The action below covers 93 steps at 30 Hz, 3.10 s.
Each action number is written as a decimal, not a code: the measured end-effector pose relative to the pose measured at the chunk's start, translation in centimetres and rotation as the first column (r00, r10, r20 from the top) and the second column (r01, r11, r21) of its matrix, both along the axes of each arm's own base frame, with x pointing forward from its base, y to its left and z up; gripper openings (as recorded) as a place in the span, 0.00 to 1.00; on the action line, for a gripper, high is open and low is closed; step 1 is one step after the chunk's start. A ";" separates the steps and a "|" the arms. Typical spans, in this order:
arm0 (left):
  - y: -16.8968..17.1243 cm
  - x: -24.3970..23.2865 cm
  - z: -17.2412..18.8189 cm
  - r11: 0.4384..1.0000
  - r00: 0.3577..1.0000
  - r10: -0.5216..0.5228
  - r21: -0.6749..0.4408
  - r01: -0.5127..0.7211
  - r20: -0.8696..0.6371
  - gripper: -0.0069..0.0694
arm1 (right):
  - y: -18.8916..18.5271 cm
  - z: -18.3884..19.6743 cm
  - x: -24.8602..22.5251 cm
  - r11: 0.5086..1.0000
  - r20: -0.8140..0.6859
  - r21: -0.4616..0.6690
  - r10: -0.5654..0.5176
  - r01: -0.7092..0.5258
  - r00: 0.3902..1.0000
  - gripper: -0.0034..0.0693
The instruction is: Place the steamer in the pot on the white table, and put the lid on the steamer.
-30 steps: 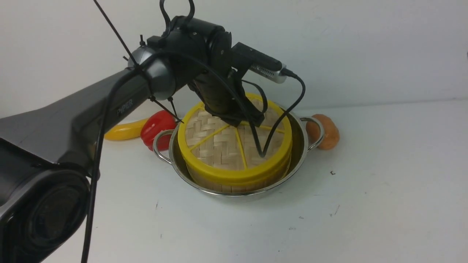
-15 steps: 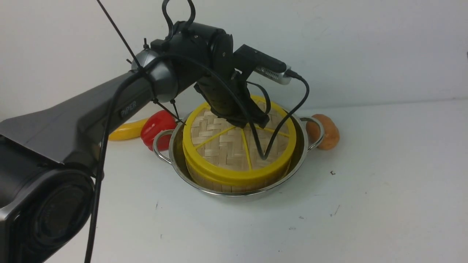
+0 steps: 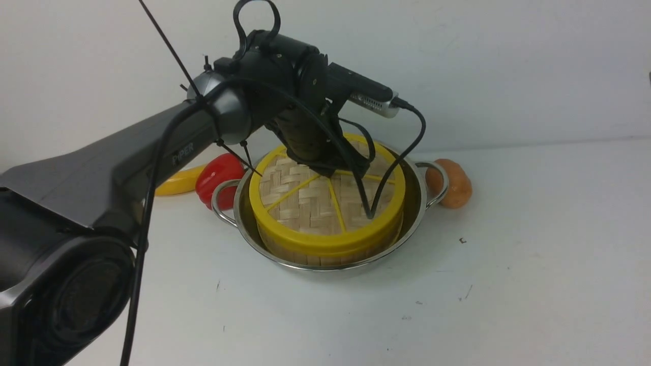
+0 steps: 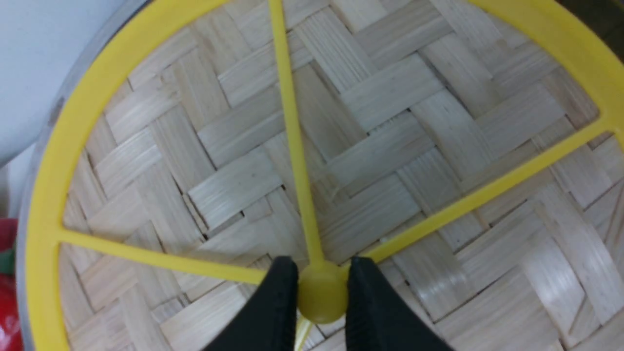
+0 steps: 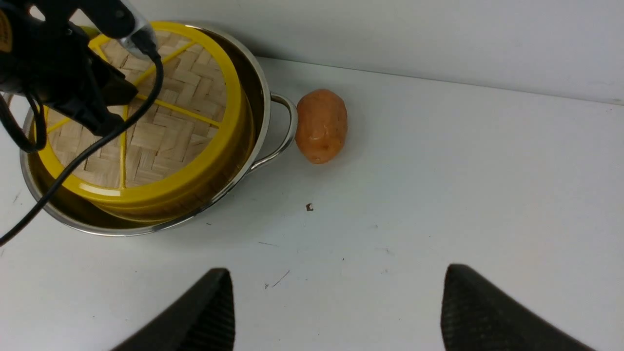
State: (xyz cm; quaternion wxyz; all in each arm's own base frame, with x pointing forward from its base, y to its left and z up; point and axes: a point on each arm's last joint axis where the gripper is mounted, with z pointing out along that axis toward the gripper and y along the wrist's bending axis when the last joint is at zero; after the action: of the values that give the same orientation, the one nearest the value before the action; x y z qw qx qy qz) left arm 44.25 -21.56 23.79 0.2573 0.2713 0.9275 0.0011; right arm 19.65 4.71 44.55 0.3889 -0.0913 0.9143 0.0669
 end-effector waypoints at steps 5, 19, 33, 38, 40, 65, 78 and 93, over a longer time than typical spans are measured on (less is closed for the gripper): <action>-0.1 0.0 0.0 1.000 1.000 -0.015 -0.002 0.015 0.003 0.24 | 0.0 0.0 0.0 1.000 0.001 -0.002 -0.001 0.001 1.000 0.79; -0.1 0.1 -0.2 1.000 1.000 -0.021 0.000 0.021 0.000 0.24 | 0.0 0.0 0.0 1.000 0.001 -0.003 -0.001 0.001 1.000 0.79; 0.3 0.1 0.9 0.999 0.999 -0.028 0.038 0.027 0.042 0.75 | 0.0 0.0 0.0 1.000 0.002 -0.009 0.005 -0.005 1.000 0.79; 1.4 -1.2 6.5 1.000 0.989 -0.002 0.019 -0.001 0.146 0.81 | -0.1 0.0 -0.1 0.999 0.012 -0.036 0.031 -0.031 0.999 0.79; 2.6 -3.2 11.3 0.999 0.974 0.034 -0.015 -0.032 0.222 0.71 | -0.2 0.4 -0.7 0.998 0.036 -0.054 0.047 -0.045 0.998 0.79; 16.0 -30.0 9.3 0.973 0.881 0.132 -0.231 -0.026 0.455 0.06 | -3.3 -12.3 -11.0 0.999 0.420 -0.041 -0.008 0.028 0.907 0.04; 17.4 -32.9 8.5 0.906 0.849 0.276 -0.416 -0.074 0.450 0.10 | -3.4 -13.3 -11.2 0.998 0.346 -0.050 -0.015 0.034 0.938 0.08; 22.4 -35.8 3.3 0.885 0.677 0.464 -0.313 -0.344 0.570 0.17 | -3.4 -13.3 -11.2 0.998 0.343 -0.039 -0.024 0.039 0.939 0.15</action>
State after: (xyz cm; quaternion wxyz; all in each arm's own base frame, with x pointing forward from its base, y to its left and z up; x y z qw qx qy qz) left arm 8.49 0.86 27.10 0.5693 0.0181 0.8193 0.0651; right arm 8.46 1.35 31.24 0.5407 -0.0958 0.8354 0.0229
